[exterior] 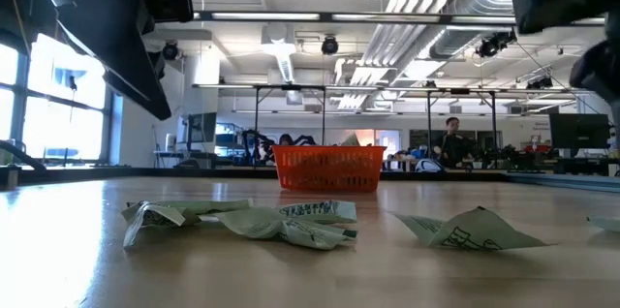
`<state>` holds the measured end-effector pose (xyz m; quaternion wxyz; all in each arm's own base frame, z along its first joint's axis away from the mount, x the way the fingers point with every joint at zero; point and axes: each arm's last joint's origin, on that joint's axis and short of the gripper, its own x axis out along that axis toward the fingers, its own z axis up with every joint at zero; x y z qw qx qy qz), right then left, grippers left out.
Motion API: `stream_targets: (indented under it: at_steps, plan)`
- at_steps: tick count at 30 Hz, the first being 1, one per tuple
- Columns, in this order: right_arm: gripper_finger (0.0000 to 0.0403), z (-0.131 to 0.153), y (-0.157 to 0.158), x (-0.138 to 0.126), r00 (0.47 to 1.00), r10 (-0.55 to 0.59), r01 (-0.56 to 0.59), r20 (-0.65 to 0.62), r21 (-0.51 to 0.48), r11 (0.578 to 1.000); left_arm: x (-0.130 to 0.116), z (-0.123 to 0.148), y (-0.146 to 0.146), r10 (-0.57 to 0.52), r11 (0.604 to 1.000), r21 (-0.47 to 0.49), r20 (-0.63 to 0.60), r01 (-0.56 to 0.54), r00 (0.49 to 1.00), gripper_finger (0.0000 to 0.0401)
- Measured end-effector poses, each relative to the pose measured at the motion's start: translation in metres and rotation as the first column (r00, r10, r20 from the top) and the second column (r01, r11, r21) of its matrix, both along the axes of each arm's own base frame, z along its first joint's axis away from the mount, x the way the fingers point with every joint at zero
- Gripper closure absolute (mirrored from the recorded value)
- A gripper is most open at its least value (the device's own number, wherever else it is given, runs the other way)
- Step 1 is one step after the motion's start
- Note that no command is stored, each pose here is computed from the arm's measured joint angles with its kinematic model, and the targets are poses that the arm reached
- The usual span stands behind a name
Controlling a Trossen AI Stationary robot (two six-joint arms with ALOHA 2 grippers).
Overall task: Pick and place Stevia / Truvia into bins
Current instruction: Put the stevia packet into the basket
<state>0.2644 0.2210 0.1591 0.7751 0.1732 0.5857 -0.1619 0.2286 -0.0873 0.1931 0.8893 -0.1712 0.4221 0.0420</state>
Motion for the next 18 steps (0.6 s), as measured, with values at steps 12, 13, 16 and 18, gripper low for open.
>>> stream_targets:
  at_steps: [12,13,16,18]
  plan:
    - [0.0186,-0.033,-0.021,-0.012,0.995,-0.079,0.081,-0.059,0.042,0.996,0.0,0.0,0.001,0.027,1.0,0.005,0.004,-0.027,1.0,0.0158]
    - [0.0203,-0.033,-0.023,-0.01,0.996,-0.074,0.077,-0.054,0.038,0.996,0.0,0.0,0.001,0.028,1.0,0.006,0.005,-0.028,1.0,0.0158]
    - [0.0267,-0.034,-0.033,-0.001,0.996,-0.073,0.074,-0.047,0.02,0.997,0.0,0.0,0.001,0.028,1.0,0.006,0.006,-0.028,1.0,0.0158]
    - [0.0314,-0.034,-0.043,0.006,0.996,-0.073,0.074,-0.044,0.015,0.997,0.0,0.0,0.001,0.029,1.0,0.007,0.006,-0.029,1.0,0.0158]
